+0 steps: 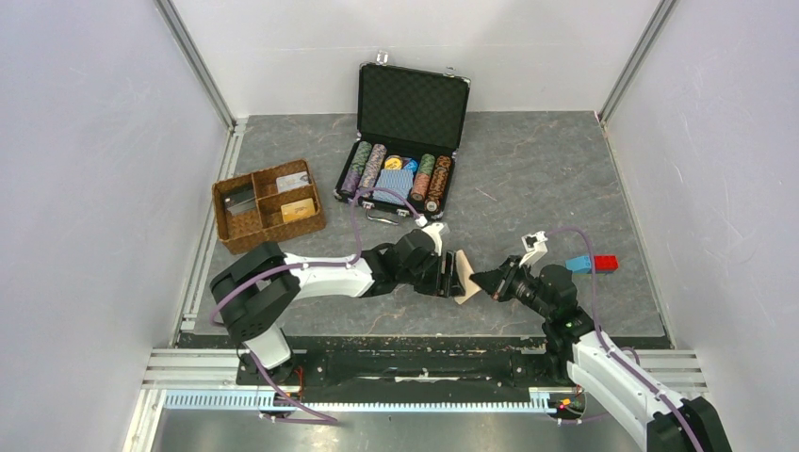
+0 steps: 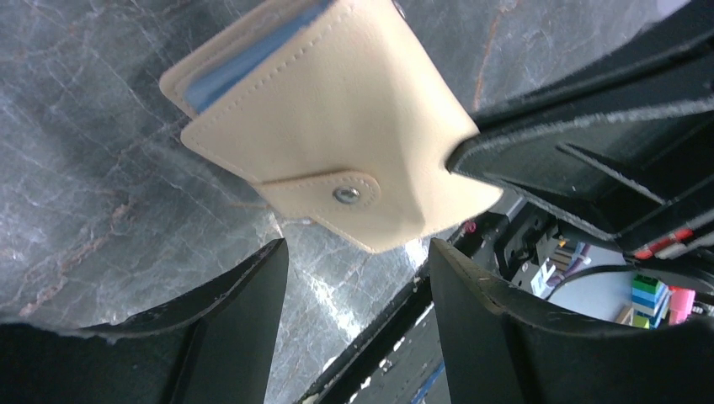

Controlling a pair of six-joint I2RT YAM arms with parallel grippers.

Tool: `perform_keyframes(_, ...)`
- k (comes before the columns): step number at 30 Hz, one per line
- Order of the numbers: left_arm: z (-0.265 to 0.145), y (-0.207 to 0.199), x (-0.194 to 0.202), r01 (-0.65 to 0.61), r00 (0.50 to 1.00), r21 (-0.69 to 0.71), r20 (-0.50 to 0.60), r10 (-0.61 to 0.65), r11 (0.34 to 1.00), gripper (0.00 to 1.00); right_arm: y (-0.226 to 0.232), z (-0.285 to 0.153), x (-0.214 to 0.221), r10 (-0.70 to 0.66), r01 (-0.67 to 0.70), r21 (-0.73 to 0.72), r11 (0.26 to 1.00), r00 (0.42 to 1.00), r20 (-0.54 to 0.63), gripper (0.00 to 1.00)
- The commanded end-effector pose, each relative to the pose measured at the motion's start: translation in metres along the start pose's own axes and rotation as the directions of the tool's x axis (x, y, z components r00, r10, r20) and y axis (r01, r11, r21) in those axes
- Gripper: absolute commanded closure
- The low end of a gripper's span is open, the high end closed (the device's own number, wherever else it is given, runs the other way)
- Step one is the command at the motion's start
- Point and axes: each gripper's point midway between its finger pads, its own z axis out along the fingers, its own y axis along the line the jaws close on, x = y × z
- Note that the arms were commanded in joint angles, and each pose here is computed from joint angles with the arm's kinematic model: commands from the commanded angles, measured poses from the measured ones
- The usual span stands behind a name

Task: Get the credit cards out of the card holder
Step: Open the card holder at the center of the board.

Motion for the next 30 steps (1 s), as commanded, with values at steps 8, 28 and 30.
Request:
perform_keyframes(8,0.020,0.004,-0.023,-0.048,0.997,-0.080,0.048,0.052,0.996,0.35,-0.050,-0.017,0.071,0.014,-0.006,0.074,0.997,0.993,-0.116,1.00)
perform_keyframes(28,0.025,0.016,-0.022,-0.092,0.995,-0.139,0.021,0.096,0.986,0.56,-0.055,-0.021,0.083,-0.027,0.036,0.059,0.998,0.989,-0.148,1.00)
perform_keyframes(30,0.025,0.016,-0.022,-0.092,0.995,-0.138,0.019,0.096,0.986,0.61,-0.056,-0.021,0.083,-0.028,0.038,0.063,0.997,0.988,-0.151,1.00)
